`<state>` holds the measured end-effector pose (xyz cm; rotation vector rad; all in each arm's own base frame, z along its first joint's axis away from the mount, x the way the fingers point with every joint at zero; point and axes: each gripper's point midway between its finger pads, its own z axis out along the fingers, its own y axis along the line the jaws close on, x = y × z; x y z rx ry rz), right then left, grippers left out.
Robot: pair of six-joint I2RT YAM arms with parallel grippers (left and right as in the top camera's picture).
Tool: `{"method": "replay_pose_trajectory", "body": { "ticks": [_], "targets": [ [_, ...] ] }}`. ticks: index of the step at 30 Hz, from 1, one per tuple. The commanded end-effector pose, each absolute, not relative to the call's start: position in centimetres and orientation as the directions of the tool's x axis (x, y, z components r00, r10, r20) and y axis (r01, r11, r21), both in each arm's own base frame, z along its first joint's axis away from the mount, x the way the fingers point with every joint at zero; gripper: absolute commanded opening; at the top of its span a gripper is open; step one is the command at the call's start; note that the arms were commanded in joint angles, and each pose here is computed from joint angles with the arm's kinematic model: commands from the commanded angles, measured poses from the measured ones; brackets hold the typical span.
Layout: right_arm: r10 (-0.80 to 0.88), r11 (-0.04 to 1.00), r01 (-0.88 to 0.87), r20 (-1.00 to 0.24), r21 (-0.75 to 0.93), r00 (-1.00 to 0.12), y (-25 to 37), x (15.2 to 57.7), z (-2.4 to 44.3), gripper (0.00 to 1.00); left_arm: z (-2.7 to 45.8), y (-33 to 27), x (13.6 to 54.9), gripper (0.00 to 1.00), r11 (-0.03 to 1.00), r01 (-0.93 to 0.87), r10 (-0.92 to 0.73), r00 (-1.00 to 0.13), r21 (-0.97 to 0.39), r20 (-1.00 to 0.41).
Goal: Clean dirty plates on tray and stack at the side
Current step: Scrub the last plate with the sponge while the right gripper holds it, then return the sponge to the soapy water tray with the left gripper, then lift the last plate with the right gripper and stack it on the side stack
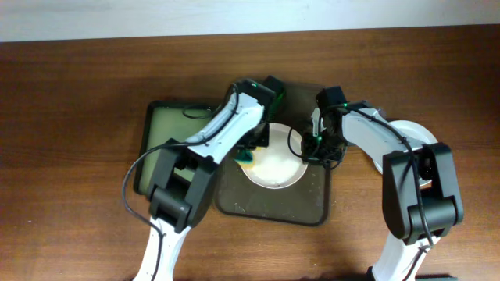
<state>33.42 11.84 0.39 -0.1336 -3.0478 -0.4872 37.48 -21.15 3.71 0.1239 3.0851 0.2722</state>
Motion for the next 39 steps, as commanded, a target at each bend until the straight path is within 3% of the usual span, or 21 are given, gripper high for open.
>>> {"method": "replay_pose_trajectory", "body": {
  "ticks": [1, 5, 8, 13, 16, 18, 21, 24, 26, 28, 34, 39],
  "targets": [
    [0.05, 0.968, 0.07, 0.088, 0.241, -0.995, 10.5, 32.7, -0.8, 0.04, 12.5, -16.4, 39.6, 0.0, 0.974, -0.073, -0.017, -0.968, 0.214, -0.252],
    [0.024, 0.969, 0.041, 0.072, 0.246, -0.997, 10.5, 32.7, -0.2, 0.04, 18.5, -11.9, 38.7, 0.0, 0.968, -0.162, -0.092, -0.939, 0.194, -0.33],
    [-0.034, 0.965, -0.035, -0.007, 0.259, -0.999, 11.0, 33.3, 2.0, 0.04, 19.2, -8.9, 38.1, 0.0, 0.956, -0.222, -0.157, -0.94, 0.193, -0.304],
    [-0.083, 0.991, -0.101, -0.189, 0.087, -0.979, 9.9, 33.4, 8.1, 0.04, 12.9, -5.5, 36.1, 0.0, 0.936, -0.276, -0.246, -0.957, 0.219, -0.156],
    [-0.079, 0.996, -0.062, -0.278, -0.069, -0.957, 8.6, 32.8, 11.3, 0.04, 8.0, -5.5, 34.9, 0.02, 0.961, -0.252, -0.247, -0.967, 0.118, -0.054],
    [-0.109, 0.988, -0.064, -0.339, -0.141, -0.934, 8.5, 32.7, 13.1, 0.04, 6.3, -5.8, 35.2, 0.2, 0.972, -0.231, -0.229, -0.972, 0.036, -0.041],
    [-0.12, 0.965, -0.005, -0.422, -0.263, -0.898, 7.8, 32.4, 15.5, 0.04, 6.3, -5.0, 35.7, 0.43, 0.974, -0.224, -0.222, -0.973, 0.028, -0.059],
    [-0.153, 0.928, 0.037, -0.471, -0.371, -0.869, 7.6, 31.7, 17.1, 0.04, 7.7, -5.4, 36.0, 0.53, 0.977, -0.212, -0.211, -0.974, 0.0, -0.083],
    [-0.183, 0.904, 0.057, -0.503, -0.425, -0.845, 8.3, 30.8, 18.1, 0.04, 9.6, -6.0, 36.2, 0.82, 0.977, -0.206, -0.21, -0.971, -0.051, -0.112],
    [-0.233, 0.877, 0.065, -0.54, -0.476, -0.809, 9.4, 30.0, 19.1, 0.04, 12.8, -6.3, 36.6, 0.98, 0.975, -0.192, -0.21, -0.96, -0.114, -0.184],
    [-0.436, 0.796, 0.046, -0.626, -0.603, -0.646, 13.6, 28.5, 22.5, 0.04, 21.1, -6.1, 35.3, 1.0, 0.97, -0.157, -0.22, -0.891, -0.185, -0.397],
    [-0.5, 0.753, 0.09, -0.655, -0.652, -0.567, 14.2, 28.3, 24.5, 0.04, 22.5, -6.1, 35.1, 1.0, 0.965, -0.16, -0.238, -0.868, -0.208, -0.436]
  ]
}}
